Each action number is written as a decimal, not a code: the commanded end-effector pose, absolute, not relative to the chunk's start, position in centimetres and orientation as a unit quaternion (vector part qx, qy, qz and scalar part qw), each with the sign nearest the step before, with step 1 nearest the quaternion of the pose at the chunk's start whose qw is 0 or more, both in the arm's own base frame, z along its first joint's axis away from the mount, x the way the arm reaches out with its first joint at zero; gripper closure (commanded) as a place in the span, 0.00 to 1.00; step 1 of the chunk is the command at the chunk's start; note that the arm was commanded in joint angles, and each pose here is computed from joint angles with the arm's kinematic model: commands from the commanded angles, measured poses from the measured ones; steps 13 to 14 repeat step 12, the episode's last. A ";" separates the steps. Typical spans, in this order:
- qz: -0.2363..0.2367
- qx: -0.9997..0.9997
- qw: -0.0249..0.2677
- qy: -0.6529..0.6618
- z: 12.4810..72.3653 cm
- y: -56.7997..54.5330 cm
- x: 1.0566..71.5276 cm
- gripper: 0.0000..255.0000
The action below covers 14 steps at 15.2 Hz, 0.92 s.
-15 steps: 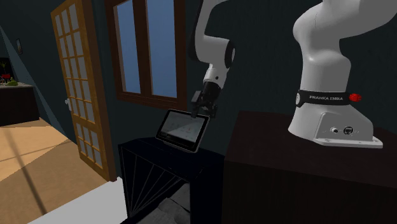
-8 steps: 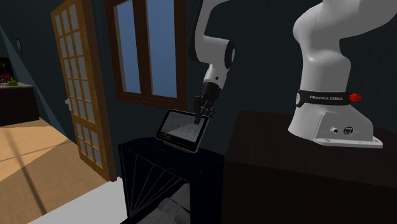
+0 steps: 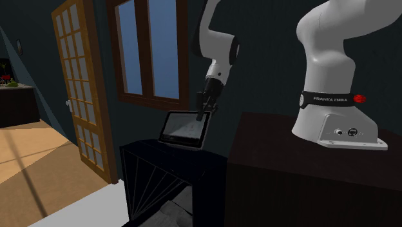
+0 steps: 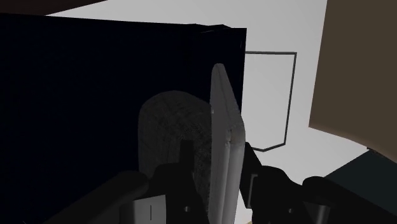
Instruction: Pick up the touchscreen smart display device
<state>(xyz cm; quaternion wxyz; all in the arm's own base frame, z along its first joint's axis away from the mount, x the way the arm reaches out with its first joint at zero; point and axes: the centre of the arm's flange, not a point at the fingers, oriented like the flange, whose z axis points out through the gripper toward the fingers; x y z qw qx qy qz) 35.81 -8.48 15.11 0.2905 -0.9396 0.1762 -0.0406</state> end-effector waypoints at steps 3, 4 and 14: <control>-0.041 -0.940 0.291 0.176 17.2 -8.4 35.7 1.00; -0.041 -0.940 0.291 0.176 17.8 -8.4 35.7 1.00; -0.041 -0.940 0.291 0.176 21.0 -8.4 35.7 1.00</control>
